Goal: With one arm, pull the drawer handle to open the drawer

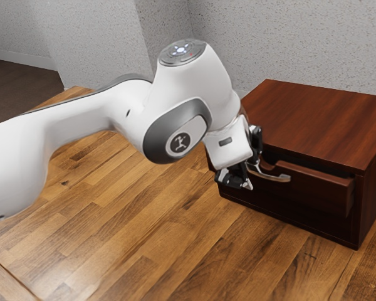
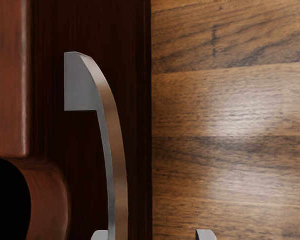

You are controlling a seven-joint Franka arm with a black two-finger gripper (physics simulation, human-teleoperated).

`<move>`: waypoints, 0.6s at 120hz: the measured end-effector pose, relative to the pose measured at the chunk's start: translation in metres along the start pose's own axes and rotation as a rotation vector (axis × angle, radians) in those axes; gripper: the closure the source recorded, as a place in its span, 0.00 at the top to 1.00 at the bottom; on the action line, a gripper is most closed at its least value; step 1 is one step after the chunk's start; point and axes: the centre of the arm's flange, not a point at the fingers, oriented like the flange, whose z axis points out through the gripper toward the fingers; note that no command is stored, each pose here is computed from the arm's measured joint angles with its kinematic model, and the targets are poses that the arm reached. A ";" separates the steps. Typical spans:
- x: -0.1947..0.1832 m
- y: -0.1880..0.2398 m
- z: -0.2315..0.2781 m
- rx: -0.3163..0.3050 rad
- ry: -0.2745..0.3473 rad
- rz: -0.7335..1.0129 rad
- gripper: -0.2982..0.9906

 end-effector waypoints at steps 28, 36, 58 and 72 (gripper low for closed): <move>0.001 0.009 -0.008 0.002 -0.007 -0.013 0.22; 0.002 0.012 -0.010 0.001 -0.010 -0.015 0.20; 0.003 0.023 -0.015 0.005 -0.018 -0.019 0.19; 0.004 0.032 -0.020 0.008 -0.021 -0.022 0.19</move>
